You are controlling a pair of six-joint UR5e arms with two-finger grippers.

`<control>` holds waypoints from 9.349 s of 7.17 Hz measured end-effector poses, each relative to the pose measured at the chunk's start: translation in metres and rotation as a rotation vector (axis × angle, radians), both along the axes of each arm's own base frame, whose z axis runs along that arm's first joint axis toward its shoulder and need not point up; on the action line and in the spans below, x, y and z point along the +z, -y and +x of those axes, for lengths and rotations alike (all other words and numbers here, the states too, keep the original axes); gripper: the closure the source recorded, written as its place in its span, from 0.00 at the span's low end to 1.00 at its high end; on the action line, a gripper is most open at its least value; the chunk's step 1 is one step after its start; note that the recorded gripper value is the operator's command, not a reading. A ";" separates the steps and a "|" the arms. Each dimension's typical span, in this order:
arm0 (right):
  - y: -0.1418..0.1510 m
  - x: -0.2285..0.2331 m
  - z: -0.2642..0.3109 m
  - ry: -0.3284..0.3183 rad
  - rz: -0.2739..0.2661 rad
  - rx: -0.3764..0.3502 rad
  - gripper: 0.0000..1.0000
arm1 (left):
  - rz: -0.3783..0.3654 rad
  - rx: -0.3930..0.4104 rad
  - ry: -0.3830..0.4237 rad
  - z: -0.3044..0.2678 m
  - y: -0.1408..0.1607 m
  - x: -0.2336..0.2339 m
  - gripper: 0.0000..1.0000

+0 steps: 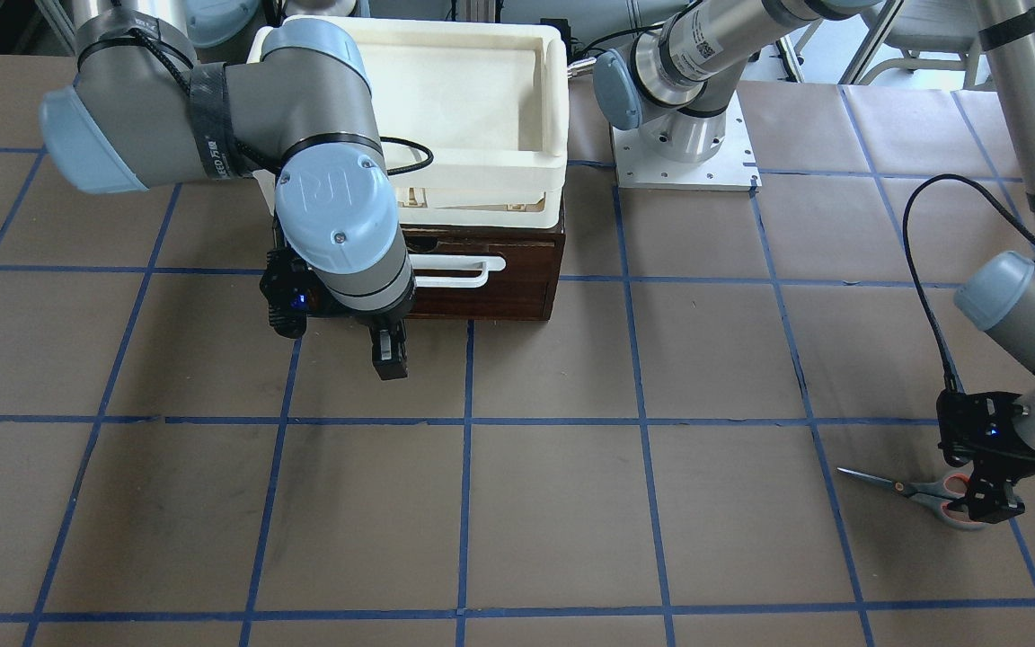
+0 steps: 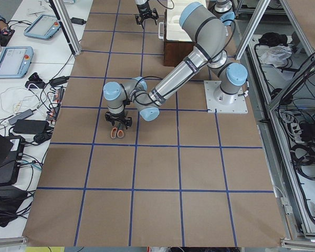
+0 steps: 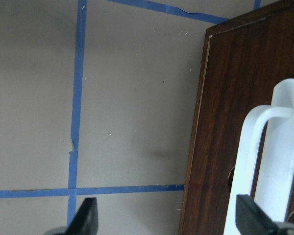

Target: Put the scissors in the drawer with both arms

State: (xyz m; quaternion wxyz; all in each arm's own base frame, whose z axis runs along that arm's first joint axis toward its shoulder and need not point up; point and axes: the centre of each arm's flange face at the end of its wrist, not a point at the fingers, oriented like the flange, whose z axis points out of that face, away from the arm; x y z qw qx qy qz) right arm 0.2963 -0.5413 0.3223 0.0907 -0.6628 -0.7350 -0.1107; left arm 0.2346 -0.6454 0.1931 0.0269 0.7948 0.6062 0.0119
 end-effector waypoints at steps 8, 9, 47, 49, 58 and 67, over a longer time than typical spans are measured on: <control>-0.003 -0.018 0.012 -0.052 0.061 -0.106 0.00 | 0.026 -0.013 -0.025 -0.005 -0.002 -0.022 0.35; -0.004 -0.018 0.011 -0.056 0.069 -0.113 0.00 | 0.024 -0.009 -0.025 -0.006 -0.002 -0.021 0.38; 0.063 -0.039 0.013 0.027 -0.062 0.041 0.00 | -0.014 0.274 -0.009 -0.287 -0.111 0.277 1.00; 0.071 -0.038 0.011 0.031 -0.070 0.046 0.00 | -0.015 0.272 -0.010 -0.287 -0.112 0.278 1.00; 0.105 -0.038 -0.001 0.054 -0.100 0.098 0.00 | -0.007 0.272 -0.006 -0.288 -0.118 0.282 1.00; 0.129 -0.038 0.003 0.065 -0.128 0.115 0.00 | 0.001 0.270 -0.006 -0.288 -0.122 0.284 1.00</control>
